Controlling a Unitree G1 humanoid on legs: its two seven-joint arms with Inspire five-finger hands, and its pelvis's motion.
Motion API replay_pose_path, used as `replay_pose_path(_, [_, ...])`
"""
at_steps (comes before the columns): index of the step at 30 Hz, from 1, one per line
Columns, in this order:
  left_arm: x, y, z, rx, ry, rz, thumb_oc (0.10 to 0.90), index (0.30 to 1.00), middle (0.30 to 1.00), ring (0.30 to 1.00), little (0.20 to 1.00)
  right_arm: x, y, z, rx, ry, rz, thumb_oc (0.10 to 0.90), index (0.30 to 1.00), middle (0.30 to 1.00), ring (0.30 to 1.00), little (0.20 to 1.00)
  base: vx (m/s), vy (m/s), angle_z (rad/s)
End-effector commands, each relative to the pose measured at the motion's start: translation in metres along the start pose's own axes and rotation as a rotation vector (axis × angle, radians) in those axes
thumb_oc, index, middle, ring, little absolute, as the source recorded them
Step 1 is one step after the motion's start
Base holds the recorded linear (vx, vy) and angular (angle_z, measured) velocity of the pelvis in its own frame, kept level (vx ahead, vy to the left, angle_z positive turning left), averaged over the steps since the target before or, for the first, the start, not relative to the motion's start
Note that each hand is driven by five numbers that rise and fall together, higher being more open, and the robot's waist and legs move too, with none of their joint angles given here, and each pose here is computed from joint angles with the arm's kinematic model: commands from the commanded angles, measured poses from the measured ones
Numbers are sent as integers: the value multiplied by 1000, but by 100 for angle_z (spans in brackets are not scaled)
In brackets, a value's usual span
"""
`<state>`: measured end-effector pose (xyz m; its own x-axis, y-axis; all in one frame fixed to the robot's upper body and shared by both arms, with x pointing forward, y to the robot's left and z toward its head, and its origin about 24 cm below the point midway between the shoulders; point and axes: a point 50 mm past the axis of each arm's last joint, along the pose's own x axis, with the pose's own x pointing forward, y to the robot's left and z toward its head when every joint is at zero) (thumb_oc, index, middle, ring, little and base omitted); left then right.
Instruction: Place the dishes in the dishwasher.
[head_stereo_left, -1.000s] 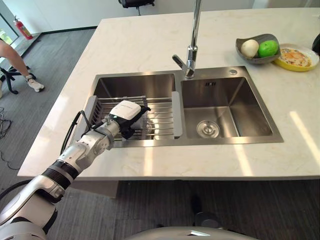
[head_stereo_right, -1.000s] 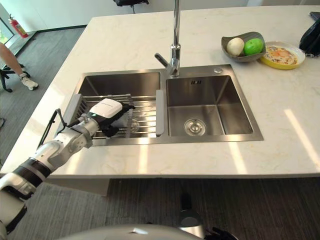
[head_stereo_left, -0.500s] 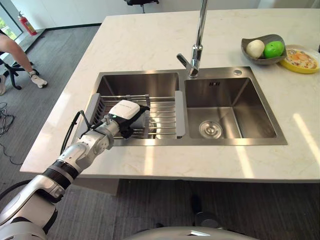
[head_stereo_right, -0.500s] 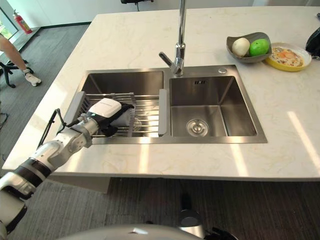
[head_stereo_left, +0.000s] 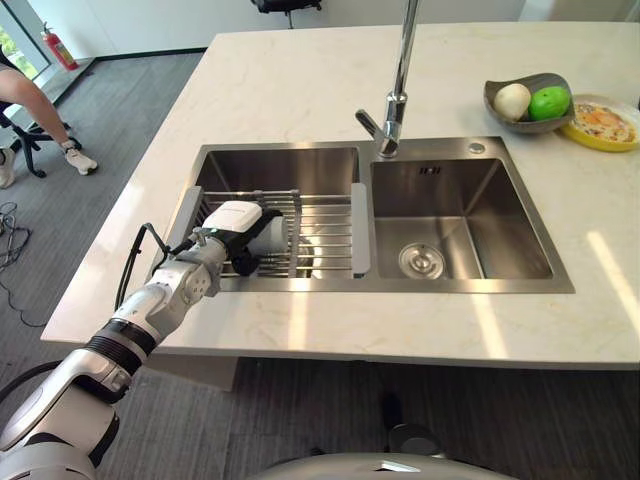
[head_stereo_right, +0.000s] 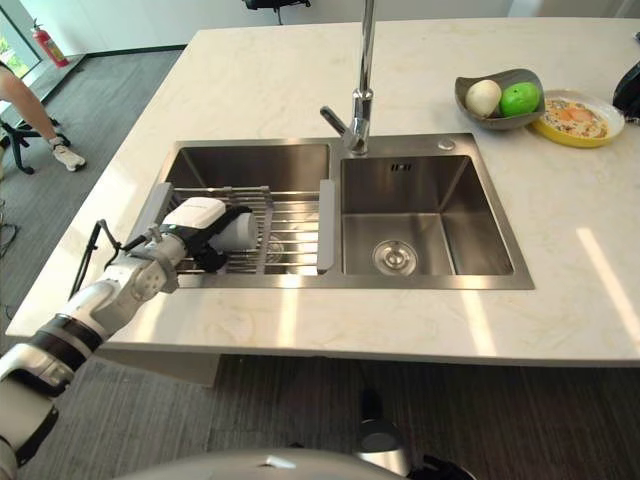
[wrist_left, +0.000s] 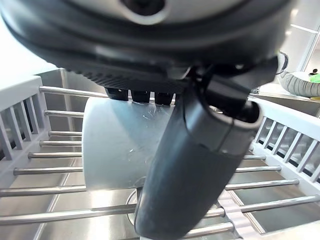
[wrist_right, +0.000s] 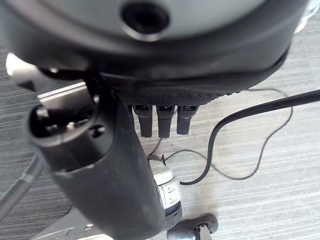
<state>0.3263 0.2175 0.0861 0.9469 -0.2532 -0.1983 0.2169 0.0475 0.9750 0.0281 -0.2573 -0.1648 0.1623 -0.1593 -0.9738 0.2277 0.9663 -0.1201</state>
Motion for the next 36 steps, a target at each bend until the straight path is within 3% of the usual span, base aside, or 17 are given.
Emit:
replay_pose_path(1, [12, 50, -6, 34, 30, 119, 400, 300, 300, 300, 300, 0, -1, 1, -21, 17, 8, 800, 900, 900, 900, 900, -23, 5, -4])
replay_pose_path(9, [7, 54, 4, 126, -58, 133, 400, 300, 300, 300, 300, 0, -3, 9, -17, -12, -6, 800, 900, 900, 900, 900, -20, 11, -4])
replay_pose_path(13, [1, 61, 10, 173, -127, 202, 400, 300, 300, 300, 300, 0, -3, 16, -18, -42, -8, 800, 900, 900, 900, 900, -53, 54, -7])
replay_pose_path(17, [-23, 71, 15, 198, -197, 370, 400, 300, 300, 300, 300, 1, 6, 40, -25, -141, 6, 800, 900, 900, 900, 900, -81, 134, -38])
replay_pose_path(21, [-43, 78, 16, 17, -233, 465, 400, 300, 300, 300, 300, 0, 16, 65, -15, -222, 19, 800, 900, 900, 900, 900, -100, 90, -49])
replay_pose_path(22, [-56, 87, 14, -122, -250, 562, 400, 300, 300, 300, 300, -1, 20, 77, 1, -264, 30, 800, 900, 900, 900, 900, -215, 69, -56])
replay_pose_path(25, [-62, 102, 21, -228, -286, 693, 400, 300, 300, 300, 300, -1, 27, 81, 13, -281, 54, 800, 900, 900, 900, 900, -239, 17, -35])
replay_pose_path(32, [-79, 128, 10, -621, -367, 877, 400, 300, 300, 300, 300, 3, 25, 30, 57, -118, 59, 800, 900, 900, 900, 900, -218, -40, 54])
replay_pose_path(36, [-94, 132, -12, -681, -310, 965, 400, 300, 300, 300, 300, 3, 21, 7, 66, -42, 51, 800, 900, 900, 900, 900, -167, -168, 58])
